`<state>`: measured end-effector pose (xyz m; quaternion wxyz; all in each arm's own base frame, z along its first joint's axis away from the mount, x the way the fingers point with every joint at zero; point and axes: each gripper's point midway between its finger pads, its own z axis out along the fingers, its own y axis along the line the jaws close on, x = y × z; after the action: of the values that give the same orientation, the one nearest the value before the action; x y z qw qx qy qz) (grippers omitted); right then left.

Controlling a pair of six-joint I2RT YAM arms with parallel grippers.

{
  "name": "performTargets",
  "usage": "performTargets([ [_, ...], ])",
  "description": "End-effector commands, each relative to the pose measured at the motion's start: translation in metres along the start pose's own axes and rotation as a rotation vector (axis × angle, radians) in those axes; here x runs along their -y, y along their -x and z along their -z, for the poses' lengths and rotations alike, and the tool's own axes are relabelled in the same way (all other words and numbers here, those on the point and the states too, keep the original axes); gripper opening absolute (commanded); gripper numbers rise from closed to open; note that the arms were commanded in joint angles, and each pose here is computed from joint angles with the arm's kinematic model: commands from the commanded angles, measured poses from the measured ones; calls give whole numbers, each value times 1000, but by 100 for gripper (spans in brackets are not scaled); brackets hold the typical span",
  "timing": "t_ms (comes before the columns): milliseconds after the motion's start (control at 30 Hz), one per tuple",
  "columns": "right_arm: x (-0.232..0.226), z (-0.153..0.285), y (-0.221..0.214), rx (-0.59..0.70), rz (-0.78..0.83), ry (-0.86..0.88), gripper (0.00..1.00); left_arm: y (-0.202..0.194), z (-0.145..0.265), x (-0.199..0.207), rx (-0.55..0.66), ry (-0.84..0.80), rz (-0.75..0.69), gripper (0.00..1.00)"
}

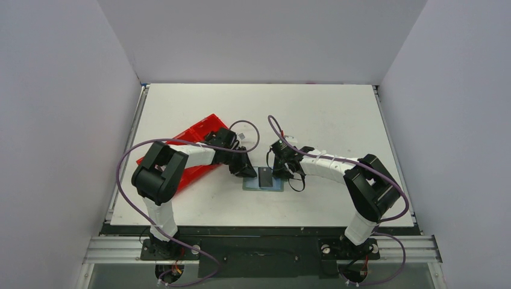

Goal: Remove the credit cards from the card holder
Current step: Remove the credit card from the card holder.

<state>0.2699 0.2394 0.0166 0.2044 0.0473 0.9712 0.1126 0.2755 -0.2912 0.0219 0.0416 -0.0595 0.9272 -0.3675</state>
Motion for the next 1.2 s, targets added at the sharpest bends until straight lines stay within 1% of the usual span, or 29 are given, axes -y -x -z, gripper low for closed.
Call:
performTargets([
  [0,46,-20,-35,-104,32,-163,0,4,7,10,26,-40,-35,17],
  [167,46,-21,-35,-108,32,-162,0,4,5,21,30,-81,-45,20],
  [600,47,-21,-36,-110,35,-162,0,2,-7,33,9,-117,-45,19],
  [767,47,-21,-36,-110,33,-164,0,0,-9,31,3,-111,-37,12],
  [867,48,-21,-36,-112,34,-165,0,0,-8,31,4,-111,-35,5],
  [1000,49,-22,-37,-114,35,-168,0,1,-4,32,10,-113,-33,1],
  [1167,49,-22,-38,-116,37,-169,0,5,4,24,23,-103,-24,0],
])
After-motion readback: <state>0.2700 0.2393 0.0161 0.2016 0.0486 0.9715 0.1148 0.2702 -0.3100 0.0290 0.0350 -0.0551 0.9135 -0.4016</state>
